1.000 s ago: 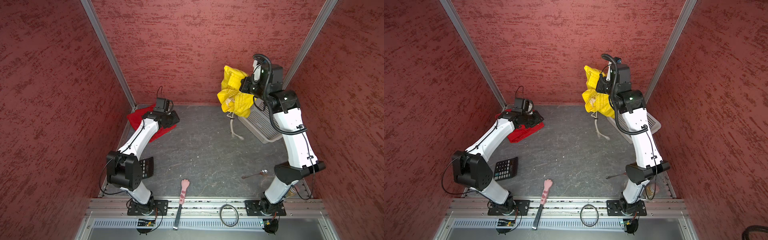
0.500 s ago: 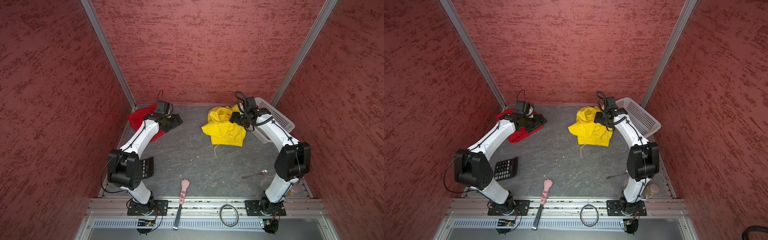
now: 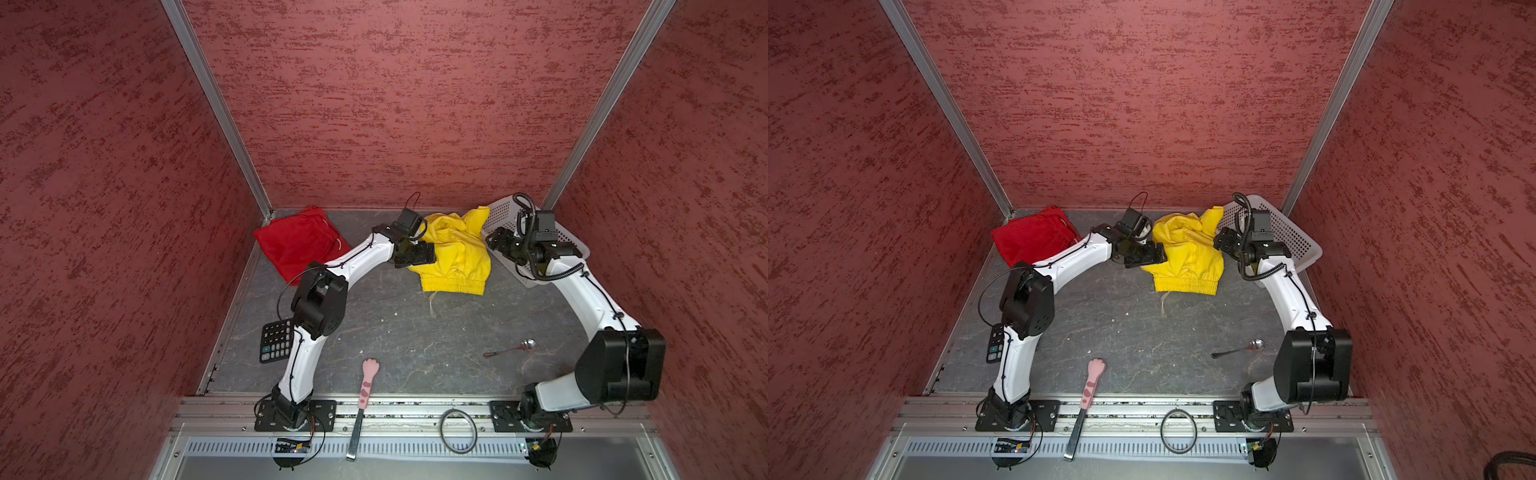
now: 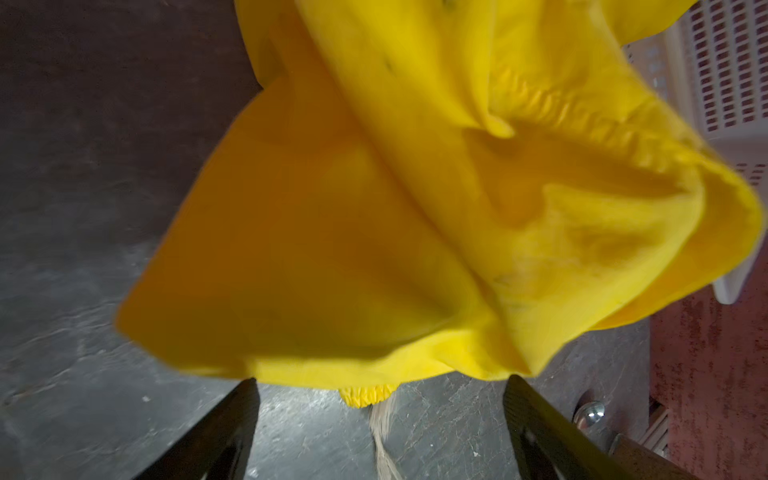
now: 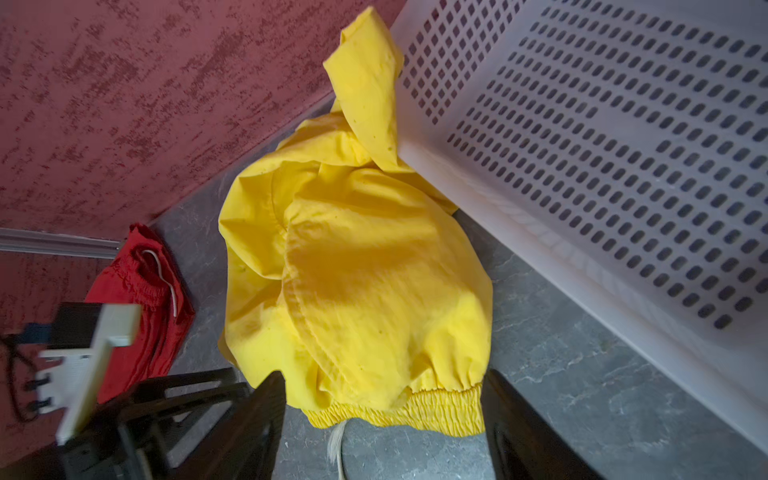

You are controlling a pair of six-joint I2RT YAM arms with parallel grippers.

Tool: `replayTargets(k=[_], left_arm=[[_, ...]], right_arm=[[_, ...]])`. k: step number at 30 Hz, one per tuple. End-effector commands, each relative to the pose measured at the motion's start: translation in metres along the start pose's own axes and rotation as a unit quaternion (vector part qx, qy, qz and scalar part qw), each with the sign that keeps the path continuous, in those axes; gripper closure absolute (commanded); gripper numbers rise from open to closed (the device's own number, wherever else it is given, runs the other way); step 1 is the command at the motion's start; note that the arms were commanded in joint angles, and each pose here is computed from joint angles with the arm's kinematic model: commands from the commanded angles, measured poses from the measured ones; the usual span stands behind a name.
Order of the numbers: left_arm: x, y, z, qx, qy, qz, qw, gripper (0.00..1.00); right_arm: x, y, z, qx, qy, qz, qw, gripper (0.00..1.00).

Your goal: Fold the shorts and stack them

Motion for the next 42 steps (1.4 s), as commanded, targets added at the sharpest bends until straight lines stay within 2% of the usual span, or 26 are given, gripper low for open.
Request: replayTargets(k=[1,4,5,7,8,9,10,12,15,19,21,22,23,24,25,26,28,31,32,33,36,37,40,41,42], left_arm=[[-0.008,-0.013,0.004,-0.002,0.002,-0.008,1.000,0.07],[-0.010,-0.035,-0.001,0.014,0.003,-0.008,1.000,0.14],[-0.011,-0.043,-0.002,0.021,0.004,-0.012,1.000,0.26],[-0.014,-0.051,-0.005,0.033,0.005,-0.021,0.999,0.78],[-0.015,-0.051,-0.005,0.036,0.004,-0.022,0.999,0.90],[-0.016,-0.047,-0.004,0.036,-0.001,-0.021,0.999,0.97],[-0.015,-0.040,-0.002,0.033,-0.009,-0.015,0.999,1.00],[-0.014,-0.017,0.005,0.018,-0.032,-0.003,0.999,1.00],[-0.001,0.024,0.014,0.006,-0.048,0.011,0.999,1.00],[0.035,0.078,0.017,0.001,-0.019,-0.004,1.000,1.00],[0.056,0.096,0.013,0.001,0.003,-0.018,1.000,1.00],[0.069,0.101,0.009,0.001,0.009,-0.018,1.000,0.97],[0.080,0.105,0.007,0.002,0.010,-0.012,1.000,0.76],[0.093,0.107,0.004,0.003,0.011,0.007,1.000,0.50],[0.108,0.111,0.002,0.002,0.008,0.044,0.999,0.27],[0.122,0.117,0.002,-0.002,0.009,0.084,0.996,0.16],[0.137,0.134,0.004,-0.010,0.018,0.124,0.992,0.00],[0.139,0.162,0.004,-0.044,0.019,0.151,0.987,0.00],[0.140,0.169,-0.001,-0.052,0.024,0.160,0.985,0.03],[0.139,0.173,-0.006,-0.057,0.028,0.161,0.985,0.09],[0.132,0.170,-0.037,-0.053,0.032,0.138,0.988,0.41],[0.129,0.167,-0.051,-0.047,0.036,0.131,0.990,0.46],[0.127,0.161,-0.086,-0.043,0.058,0.123,0.990,0.47],[0.126,0.159,-0.094,-0.045,0.069,0.114,0.990,0.46],[0.124,0.157,-0.102,-0.051,0.082,0.094,0.991,0.39]], right_arm=[[-0.006,-0.004,-0.006,0.010,0.005,0.007,1.000,0.25],[-0.011,-0.010,-0.012,0.024,0.000,0.013,1.000,0.25],[-0.012,-0.011,-0.013,0.026,-0.003,0.018,0.999,0.25],[-0.011,-0.014,-0.016,0.033,-0.006,0.025,0.999,0.25],[-0.010,-0.014,-0.017,0.036,-0.007,0.029,0.999,0.25],[-0.010,-0.015,-0.018,0.037,-0.007,0.033,0.999,0.25],[-0.010,-0.015,-0.019,0.036,-0.009,0.034,0.999,0.25],[-0.014,-0.018,-0.022,0.023,0.004,-0.003,1.000,0.29],[-0.010,-0.029,-0.034,0.018,0.071,-0.063,0.995,0.31],[0.003,-0.056,-0.058,0.040,0.113,-0.076,0.990,0.32],[0.015,-0.070,-0.075,0.058,0.138,-0.077,0.986,0.32],[0.024,-0.078,-0.087,0.067,0.155,-0.077,0.983,0.32],[0.034,-0.085,-0.100,0.078,0.170,-0.074,0.980,0.32],[0.045,-0.090,-0.115,0.090,0.182,-0.063,0.977,0.32],[0.058,-0.097,-0.133,0.106,0.187,-0.045,0.975,0.32],[0.071,-0.103,-0.152,0.122,0.191,-0.027,0.974,0.32],[0.095,-0.111,-0.189,0.152,0.200,0.005,0.968,0.32],[0.127,-0.114,-0.218,0.187,0.194,0.062,0.961,0.33],[0.138,-0.113,-0.219,0.190,0.187,0.086,0.960,0.34],[0.146,-0.110,-0.217,0.189,0.182,0.104,0.959,0.34],[0.163,-0.098,-0.190,0.150,0.203,0.116,0.961,0.34],[0.166,-0.093,-0.175,0.132,0.207,0.119,0.962,0.34],[0.165,-0.086,-0.132,0.094,0.189,0.128,0.969,0.35],[0.163,-0.087,-0.122,0.087,0.183,0.127,0.971,0.35],[0.160,-0.091,-0.114,0.084,0.180,0.124,0.972,0.35]])
Point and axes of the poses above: each gripper's point midway between its finger pads, its own y axis back along the fingers, its own x axis along the line the jaws close on, z = x × y, the point moved 3 cm from there along y, back along the fingers, and after that the axes turned 2 degrees about -y, right-handed, at the moved point
